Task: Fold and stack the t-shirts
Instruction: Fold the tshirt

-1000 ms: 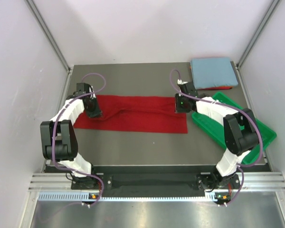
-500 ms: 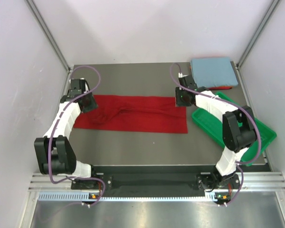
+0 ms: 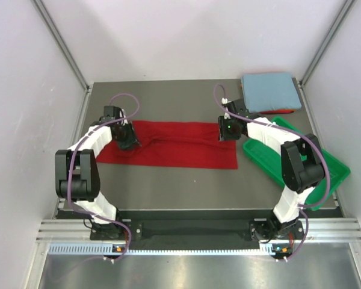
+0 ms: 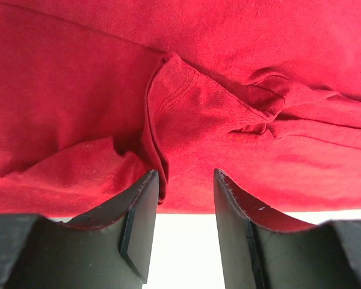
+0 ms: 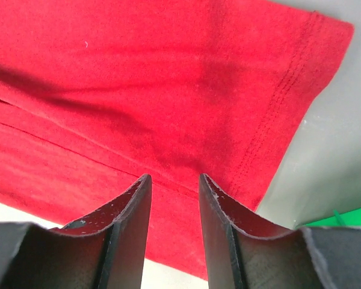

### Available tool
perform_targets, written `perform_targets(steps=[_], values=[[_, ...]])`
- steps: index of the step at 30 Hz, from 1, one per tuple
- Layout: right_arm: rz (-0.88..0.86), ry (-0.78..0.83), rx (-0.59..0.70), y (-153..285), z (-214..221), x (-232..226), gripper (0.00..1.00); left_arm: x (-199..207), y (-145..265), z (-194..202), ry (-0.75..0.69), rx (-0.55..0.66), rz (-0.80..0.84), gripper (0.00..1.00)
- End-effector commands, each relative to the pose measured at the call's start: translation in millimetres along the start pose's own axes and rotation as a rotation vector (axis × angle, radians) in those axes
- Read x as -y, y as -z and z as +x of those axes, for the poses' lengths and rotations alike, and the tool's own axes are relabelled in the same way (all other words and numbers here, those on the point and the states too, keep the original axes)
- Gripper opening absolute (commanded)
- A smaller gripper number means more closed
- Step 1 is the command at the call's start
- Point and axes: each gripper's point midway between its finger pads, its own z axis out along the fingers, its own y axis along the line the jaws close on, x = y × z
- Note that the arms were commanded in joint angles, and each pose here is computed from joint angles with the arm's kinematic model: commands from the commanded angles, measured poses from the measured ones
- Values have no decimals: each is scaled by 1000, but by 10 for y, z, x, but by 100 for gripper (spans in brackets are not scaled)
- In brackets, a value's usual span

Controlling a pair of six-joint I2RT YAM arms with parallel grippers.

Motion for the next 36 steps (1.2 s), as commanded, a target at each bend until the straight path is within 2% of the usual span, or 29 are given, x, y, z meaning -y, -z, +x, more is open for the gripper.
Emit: perform_targets(steps=[1, 5, 9, 10, 11, 13, 22, 28, 29, 30, 31, 34, 36], values=[[-39, 14, 48, 78, -110, -80, 38, 77, -84, -114, -19, 41, 40, 47], [-56, 10, 67, 120, -139, -113, 38, 125, -168, -38, -36, 10, 28, 41], [-51, 16, 79, 159, -152, -103, 38, 145, -114, -1, -66, 10, -4, 14], [-49, 20, 80, 166, -153, -100, 38, 153, -89, 1, -71, 10, -10, 3], [-51, 19, 82, 173, -152, -107, 37, 132, -75, 4, -71, 10, -26, 0], [-41, 13, 88, 190, -157, -86, 36, 131, -4, 42, -74, -2, -39, 0], [22, 7, 88, 159, -180, 25, 34, -51, 150, 312, -91, -28, -121, 0], [76, -20, 127, 178, -388, 116, 37, -58, 181, 249, -97, 1, -133, 0], [81, -25, 129, 180, -413, 140, 38, -11, 194, 185, -98, 24, -116, 9], [83, -27, 123, 159, -419, 152, 38, 45, 214, 118, -97, 44, -98, 28], [84, -31, 130, 161, -462, 157, 38, 63, 217, 75, -98, 59, -93, 37], [110, -46, 129, 117, -545, 238, 40, 89, 201, -88, -102, 104, -101, 46], [158, -30, 117, 85, -559, 353, 43, 88, 137, -128, -99, 85, -112, 47]])
